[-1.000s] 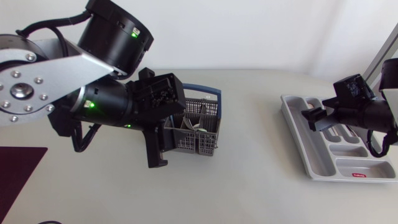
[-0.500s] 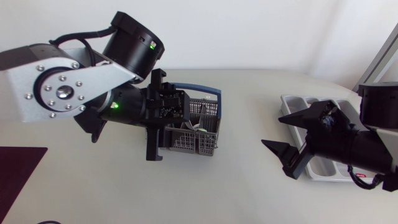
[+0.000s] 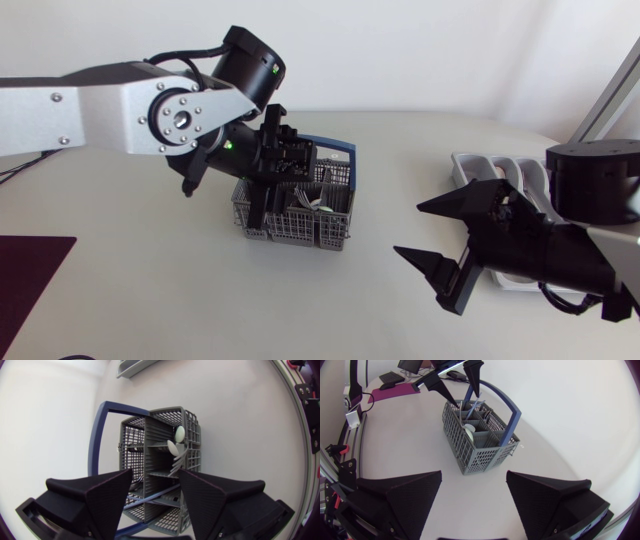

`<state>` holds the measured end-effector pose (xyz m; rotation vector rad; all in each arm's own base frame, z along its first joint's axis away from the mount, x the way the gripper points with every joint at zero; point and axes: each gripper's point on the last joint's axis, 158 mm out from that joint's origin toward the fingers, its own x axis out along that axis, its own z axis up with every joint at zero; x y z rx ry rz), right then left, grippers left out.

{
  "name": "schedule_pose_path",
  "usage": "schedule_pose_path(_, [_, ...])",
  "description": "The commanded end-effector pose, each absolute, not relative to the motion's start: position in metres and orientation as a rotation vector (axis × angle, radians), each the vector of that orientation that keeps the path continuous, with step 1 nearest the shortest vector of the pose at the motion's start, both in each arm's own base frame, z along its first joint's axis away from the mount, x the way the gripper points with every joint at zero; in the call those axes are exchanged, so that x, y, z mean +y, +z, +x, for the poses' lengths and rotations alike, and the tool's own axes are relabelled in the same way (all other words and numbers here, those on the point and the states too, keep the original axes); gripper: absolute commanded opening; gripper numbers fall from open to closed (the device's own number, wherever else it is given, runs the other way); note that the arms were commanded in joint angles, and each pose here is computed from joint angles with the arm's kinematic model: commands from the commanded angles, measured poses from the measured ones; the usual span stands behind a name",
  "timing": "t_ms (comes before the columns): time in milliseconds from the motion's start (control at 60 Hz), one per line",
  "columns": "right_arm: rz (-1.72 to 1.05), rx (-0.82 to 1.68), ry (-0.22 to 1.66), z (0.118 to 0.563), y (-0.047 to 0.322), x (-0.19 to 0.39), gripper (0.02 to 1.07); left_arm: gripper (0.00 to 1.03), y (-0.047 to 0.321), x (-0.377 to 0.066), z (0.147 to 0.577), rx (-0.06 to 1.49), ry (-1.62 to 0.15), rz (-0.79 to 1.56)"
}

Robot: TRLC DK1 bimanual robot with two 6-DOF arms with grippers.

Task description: Sort the cutlery from the basket into the organizer compartments.

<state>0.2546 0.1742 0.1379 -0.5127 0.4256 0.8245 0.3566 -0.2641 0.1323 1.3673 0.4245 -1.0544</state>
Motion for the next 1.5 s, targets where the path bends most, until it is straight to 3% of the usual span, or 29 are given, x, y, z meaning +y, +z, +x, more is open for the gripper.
schedule_pose_path(0, [-0.505, 0.469, 0.847, 0.25, 0.121, 0.178, 0.95, 0.58, 0.13, -0.267, 0.367, 0.415, -1.078, 1.422])
schedule_pose_path(267, [-0.522, 0.458, 0.878, 0.256, 0.119, 0.191, 0.95, 0.43, 0.112, -0.267, 0.363, 0.439, -1.165, 1.476])
schedule_pose_path(717, [-0.558, 0.468, 0.933, 0.261, 0.114, 0.216, 0.95, 0.16, 0.115, -0.275, 0.348, 0.421, -1.261, 1.464])
schedule_pose_path(1067, [-0.574, 0.477, 0.937, 0.264, 0.104, 0.222, 0.95, 0.11, 0.115, -0.277, 0.337, 0.439, -1.328, 1.456])
schedule_pose_path(1200, [-0.578, 0.472, 0.938, 0.265, 0.105, 0.222, 0.95, 0.04, 0.113, -0.28, 0.339, 0.455, -1.344, 1.453])
schedule_pose_path(1483, [-0.58, 0.477, 0.944, 0.263, 0.101, 0.223, 0.95, 0.04, 0.144, -0.286, 0.335, 0.498, -1.422, 1.374])
